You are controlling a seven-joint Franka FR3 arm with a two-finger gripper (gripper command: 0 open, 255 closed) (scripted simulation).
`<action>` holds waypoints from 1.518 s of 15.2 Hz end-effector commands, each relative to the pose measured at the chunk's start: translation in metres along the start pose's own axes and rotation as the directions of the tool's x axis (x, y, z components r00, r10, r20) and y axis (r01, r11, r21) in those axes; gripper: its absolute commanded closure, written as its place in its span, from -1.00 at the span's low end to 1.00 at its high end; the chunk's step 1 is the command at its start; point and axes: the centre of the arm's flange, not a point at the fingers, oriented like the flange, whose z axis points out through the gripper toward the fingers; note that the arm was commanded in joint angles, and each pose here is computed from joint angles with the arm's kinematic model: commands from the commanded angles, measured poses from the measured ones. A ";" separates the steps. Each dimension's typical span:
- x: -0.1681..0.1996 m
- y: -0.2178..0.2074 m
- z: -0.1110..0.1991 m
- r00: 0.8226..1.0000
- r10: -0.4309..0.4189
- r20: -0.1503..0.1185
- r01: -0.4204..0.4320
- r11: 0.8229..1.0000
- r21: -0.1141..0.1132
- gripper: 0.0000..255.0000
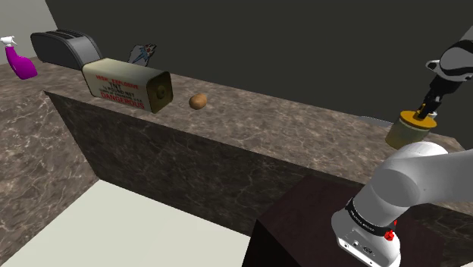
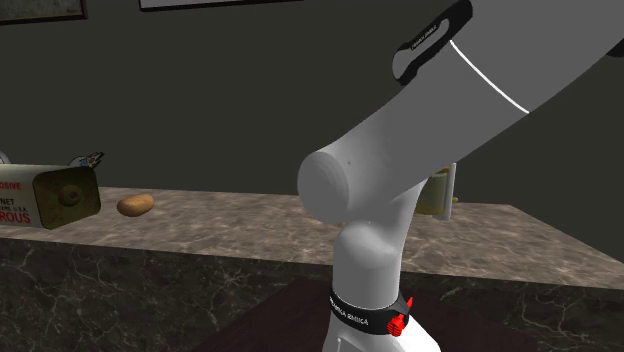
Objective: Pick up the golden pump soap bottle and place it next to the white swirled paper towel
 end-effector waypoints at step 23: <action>0.004 -0.010 0.060 1.000 0.000 0.000 0.000 1.000 -0.001 -1.00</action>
